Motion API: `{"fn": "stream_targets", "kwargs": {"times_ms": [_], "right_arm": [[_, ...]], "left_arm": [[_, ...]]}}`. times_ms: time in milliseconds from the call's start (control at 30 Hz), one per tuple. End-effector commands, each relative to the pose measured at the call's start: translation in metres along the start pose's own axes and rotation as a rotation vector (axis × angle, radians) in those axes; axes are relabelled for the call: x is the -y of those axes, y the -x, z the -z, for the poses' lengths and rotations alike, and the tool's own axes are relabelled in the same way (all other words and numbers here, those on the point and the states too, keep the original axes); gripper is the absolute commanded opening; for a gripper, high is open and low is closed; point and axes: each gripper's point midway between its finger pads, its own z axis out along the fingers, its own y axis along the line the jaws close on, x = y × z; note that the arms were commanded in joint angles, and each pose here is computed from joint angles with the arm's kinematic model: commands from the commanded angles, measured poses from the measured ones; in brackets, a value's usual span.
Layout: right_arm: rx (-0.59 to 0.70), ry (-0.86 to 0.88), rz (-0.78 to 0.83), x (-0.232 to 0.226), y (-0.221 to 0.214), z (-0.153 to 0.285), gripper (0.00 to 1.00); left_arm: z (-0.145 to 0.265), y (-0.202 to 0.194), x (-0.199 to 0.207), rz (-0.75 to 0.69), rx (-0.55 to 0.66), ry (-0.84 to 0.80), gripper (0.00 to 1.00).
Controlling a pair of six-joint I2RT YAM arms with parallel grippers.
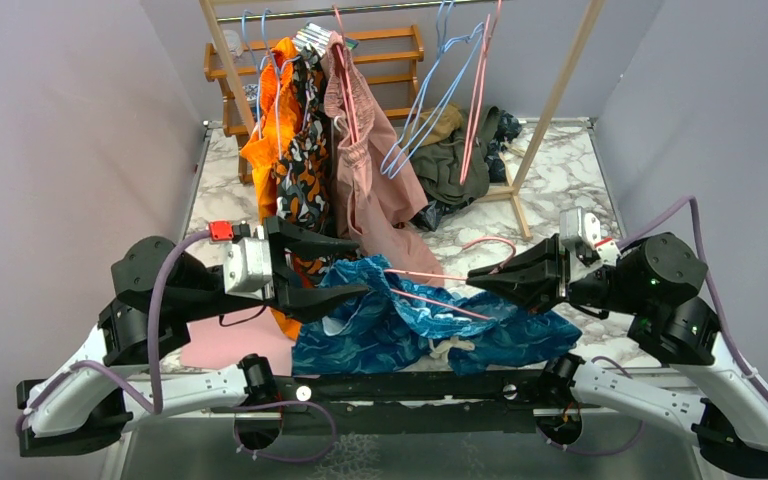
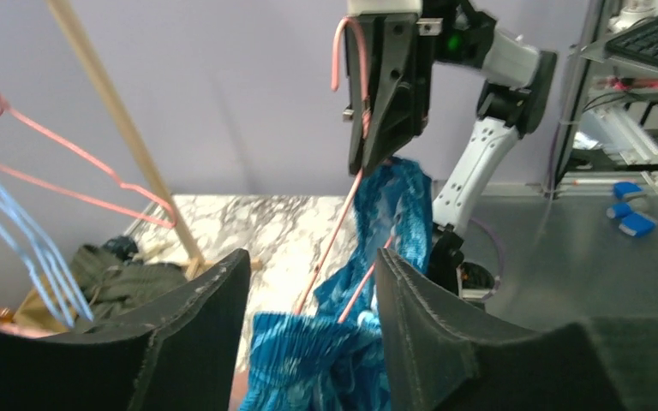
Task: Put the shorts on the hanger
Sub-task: Hang the shorts on the hanger.
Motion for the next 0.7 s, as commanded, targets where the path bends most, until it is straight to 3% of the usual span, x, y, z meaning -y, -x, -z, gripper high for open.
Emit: {"fn": "stream_targets", "kwargs": {"times_ms": [0,200,667], "right_arm": [[0.066,-0.041,0.041,0.003,0.022,0.009,0.01],[0.061,-0.037,0.035,0.002,0.021,0.009,0.01],[0.050,-0.014,0.028,-0.001,0.016,0.008,0.01]], "left_arm": [[0.009,-0.039,-0.013,0.014,-0.127,0.092,0.53],[0.009,-0.060,-0.018,0.003,-0.194,0.117,0.38],[0.005,-0.083,-0.031,-0.048,-0.264,0.168,0.49]]}}
